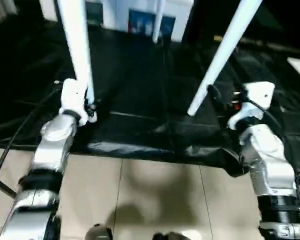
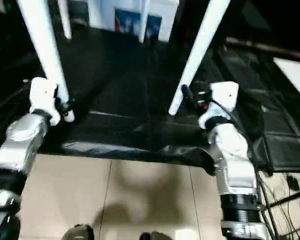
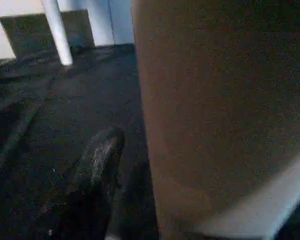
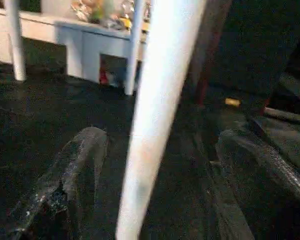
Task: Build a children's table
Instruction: Flip table
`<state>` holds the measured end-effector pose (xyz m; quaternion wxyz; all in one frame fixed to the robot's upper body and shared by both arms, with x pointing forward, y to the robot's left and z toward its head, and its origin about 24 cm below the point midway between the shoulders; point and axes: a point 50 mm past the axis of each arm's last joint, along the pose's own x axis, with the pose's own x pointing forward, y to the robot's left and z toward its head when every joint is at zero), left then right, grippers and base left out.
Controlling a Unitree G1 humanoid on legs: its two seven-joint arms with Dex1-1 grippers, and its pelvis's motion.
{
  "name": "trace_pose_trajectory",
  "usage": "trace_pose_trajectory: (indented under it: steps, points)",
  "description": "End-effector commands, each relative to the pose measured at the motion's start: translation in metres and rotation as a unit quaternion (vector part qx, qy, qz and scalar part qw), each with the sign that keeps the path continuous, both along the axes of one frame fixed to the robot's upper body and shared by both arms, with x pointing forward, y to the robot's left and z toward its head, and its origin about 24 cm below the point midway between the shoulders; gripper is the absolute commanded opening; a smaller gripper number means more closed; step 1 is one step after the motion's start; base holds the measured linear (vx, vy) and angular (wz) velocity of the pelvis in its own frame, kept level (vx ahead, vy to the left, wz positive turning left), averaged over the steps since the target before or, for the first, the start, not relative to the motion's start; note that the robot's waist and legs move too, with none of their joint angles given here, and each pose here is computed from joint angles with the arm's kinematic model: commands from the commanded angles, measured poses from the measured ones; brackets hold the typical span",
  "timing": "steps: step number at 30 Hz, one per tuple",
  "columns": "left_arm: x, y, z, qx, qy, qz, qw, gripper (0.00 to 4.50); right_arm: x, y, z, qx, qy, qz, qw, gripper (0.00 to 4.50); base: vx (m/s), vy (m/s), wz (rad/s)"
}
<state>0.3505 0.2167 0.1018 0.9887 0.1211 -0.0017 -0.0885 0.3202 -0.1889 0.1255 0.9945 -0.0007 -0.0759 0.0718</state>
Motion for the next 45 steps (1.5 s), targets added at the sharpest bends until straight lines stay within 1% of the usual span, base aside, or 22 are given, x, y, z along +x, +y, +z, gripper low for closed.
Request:
trace_pose_trajectory:
  steps: [1, 3, 4, 6, 9, 11, 12, 14, 17, 22, 25, 27, 28, 30, 31, 32, 35, 37, 40, 41, 42, 45]
  points:
    - [-0.002, -0.003, 0.004, -0.004, -0.008, -0.013, 1.0, 3.16, 0.001, -0.012, 0.002, 0.005, 0.001, -0.019, 1.0, 3.82, 0.0, 0.0, 0.0]
    - [-0.008, -0.001, 0.007, -0.011, -0.02, -0.012, 1.0, 3.16, 0.007, -0.019, 0.001, 0.008, 0.005, -0.028, 1.0, 3.82, 0.0, 0.0, 0.0]
    - [-0.015, 0.002, 0.008, -0.027, -0.028, -0.015, 0.999, 3.16, 0.021, -0.021, -0.001, 0.01, 0.013, -0.003, 1.0, 3.82, 0.0, 0.0, 0.0]
    - [-0.018, 0.002, 0.009, -0.036, -0.03, -0.02, 0.999, 3.16, 0.026, -0.021, -0.001, 0.012, 0.016, 0.013, 1.0, 3.82, 0.0, 0.0, 0.0]
    - [-0.027, 0.008, 0.01, -0.049, -0.03, -0.015, 0.998, 3.16, 0.043, -0.019, -0.001, 0.014, 0.028, 0.06, 0.998, 3.82, 0.0, 0.0, 0.0]
    - [-0.029, 0.01, 0.01, -0.052, -0.031, -0.012, 0.998, 3.16, 0.047, -0.018, -0.001, 0.014, 0.032, 0.069, 0.997, 3.82, 0.0, 0.0, 0.0]
    - [-0.034, 0.013, 0.01, -0.056, -0.033, -0.014, 0.998, 3.16, 0.053, -0.017, 0.0, 0.012, 0.037, 0.091, 0.995, 3.82, 0.0, 0.0, 0.0]
    - [-0.041, 0.016, 0.01, -0.058, -0.035, -0.016, 0.998, 3.16, 0.058, -0.016, 0.002, 0.011, 0.042, 0.126, 0.991, 3.82, 0.0, 0.0, 0.0]
    - [-0.05, 0.018, 0.011, -0.069, -0.038, -0.025, 0.997, 3.16, 0.061, -0.012, 0.004, 0.002, 0.05, 0.18, 0.982, 3.82, 0.0, 0.0, 0.0]
    - [-0.07, 0.017, 0.005, -0.086, -0.029, -0.06, 0.994, 3.16, 0.062, -0.009, 0.003, -0.041, 0.08, 0.276, 0.957, 3.82, 0.0, 0.0, 0.0]
    - [-0.073, 0.018, 0.004, -0.087, -0.025, -0.061, 0.994, 3.16, 0.062, -0.008, 0.001, -0.047, 0.086, 0.292, 0.951, 3.82, 0.0, 0.0, 0.0]
    - [-0.082, 0.023, -0.002, -0.09, -0.017, -0.056, 0.994, 3.16, 0.059, -0.006, -0.003, -0.063, 0.1, 0.332, 0.936, 3.82, 0.0, 0.0, 0.0]
    - [-0.082, 0.023, -0.002, -0.09, -0.017, -0.056, 0.994, 3.16, 0.059, -0.006, -0.003, -0.063, 0.1, 0.332, 0.936, 3.82, 0.0, 0.0, 0.0]
    - [-0.088, 0.027, -0.004, -0.091, -0.013, -0.05, 0.995, 3.16, 0.057, -0.005, -0.005, -0.069, 0.106, 0.354, 0.927, 3.82, 0.0, 0.0, 0.0]
    - [-0.091, 0.029, -0.005, -0.092, -0.011, -0.046, 0.995, 3.16, 0.055, -0.004, -0.007, -0.071, 0.108, 0.363, 0.923, 3.82, 0.0, 0.0, 0.0]
    - [-0.102, 0.037, -0.008, -0.098, -0.006, -0.037, 0.995, 3.16, 0.051, 0.0, -0.013, -0.079, 0.113, 0.394, 0.909, 3.82, 0.0, 0.0, 0.0]
    - [-0.109, 0.039, -0.008, -0.1, -0.005, -0.035, 0.994, 3.16, 0.048, 0.003, -0.017, -0.08, 0.115, 0.409, 0.902, 3.82, 0.0, 0.0, 0.0]
    - [-0.116, 0.039, -0.007, -0.105, -0.002, -0.038, 0.994, 3.16, 0.042, 0.009, -0.024, -0.08, 0.109, 0.434, 0.891, 3.82, 0.0, 0.0, 0.0]
    - [-0.117, 0.036, -0.005, -0.108, -0.003, -0.041, 0.993, 3.16, 0.036, 0.018, -0.029, -0.078, 0.096, 0.462, 0.878, 3.82, 0.0, 0.0, 0.0]
    - [-0.117, 0.036, -0.005, -0.108, -0.003, -0.041, 0.993, 3.16, 0.036, 0.018, -0.029, -0.078, 0.096, 0.462, 0.878, 3.82, 0.0, 0.0, 0.0]
    - [-0.114, 0.032, -0.004, -0.11, -0.007, -0.044, 0.993, 3.16, 0.03, 0.025, -0.032, -0.079, 0.085, 0.48, 0.869, 3.82, 0.0, 0.0, 0.0]
    - [-0.111, 0.026, -0.003, -0.111, -0.011, -0.05, 0.992, 3.16, 0.026, 0.032, -0.035, -0.08, 0.076, 0.489, 0.865, 3.82, 0.0, 0.0, 0.0]
